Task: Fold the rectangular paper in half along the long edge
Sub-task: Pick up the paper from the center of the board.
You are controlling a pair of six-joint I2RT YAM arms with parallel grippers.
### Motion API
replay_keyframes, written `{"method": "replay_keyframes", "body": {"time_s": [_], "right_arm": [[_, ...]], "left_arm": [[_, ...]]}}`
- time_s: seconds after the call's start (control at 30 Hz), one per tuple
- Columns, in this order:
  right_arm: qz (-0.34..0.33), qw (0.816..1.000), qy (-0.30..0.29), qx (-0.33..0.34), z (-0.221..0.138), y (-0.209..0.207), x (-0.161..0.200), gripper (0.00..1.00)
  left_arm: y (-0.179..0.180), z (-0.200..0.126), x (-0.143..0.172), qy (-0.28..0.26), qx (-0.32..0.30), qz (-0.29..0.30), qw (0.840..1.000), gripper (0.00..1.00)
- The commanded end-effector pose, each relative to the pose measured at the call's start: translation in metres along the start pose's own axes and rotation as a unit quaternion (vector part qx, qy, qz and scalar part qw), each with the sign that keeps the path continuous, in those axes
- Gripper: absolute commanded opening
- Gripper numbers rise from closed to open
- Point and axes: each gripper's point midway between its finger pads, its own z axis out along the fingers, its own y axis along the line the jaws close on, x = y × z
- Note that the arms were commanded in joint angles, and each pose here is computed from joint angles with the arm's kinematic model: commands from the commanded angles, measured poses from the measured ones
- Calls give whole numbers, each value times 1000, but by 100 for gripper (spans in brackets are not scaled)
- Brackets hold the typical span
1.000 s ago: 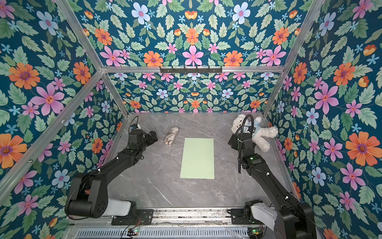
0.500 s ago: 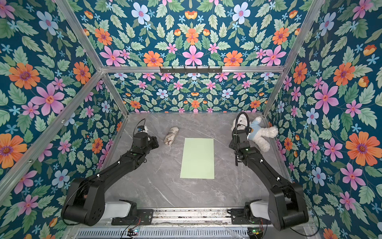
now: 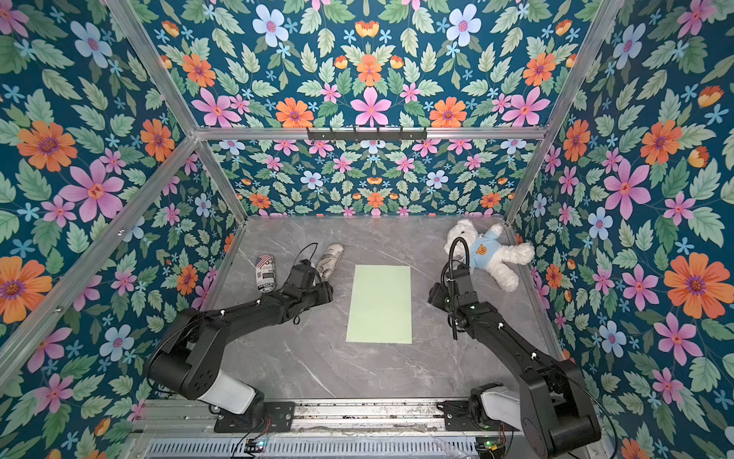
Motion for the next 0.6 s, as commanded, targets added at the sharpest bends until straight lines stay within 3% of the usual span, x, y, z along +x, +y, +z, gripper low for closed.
{"method": "replay_keyframes", "body": {"time_s": [0.0, 0.57], "right_arm": [[-7, 999, 8, -44, 5, 19, 9, 70], [-16, 998, 44, -48, 47, 15, 38, 70]], "left_arm": [[-12, 8, 7, 25, 21, -19, 999, 67], [-42, 36, 59, 110, 60, -22, 992, 62]]}}
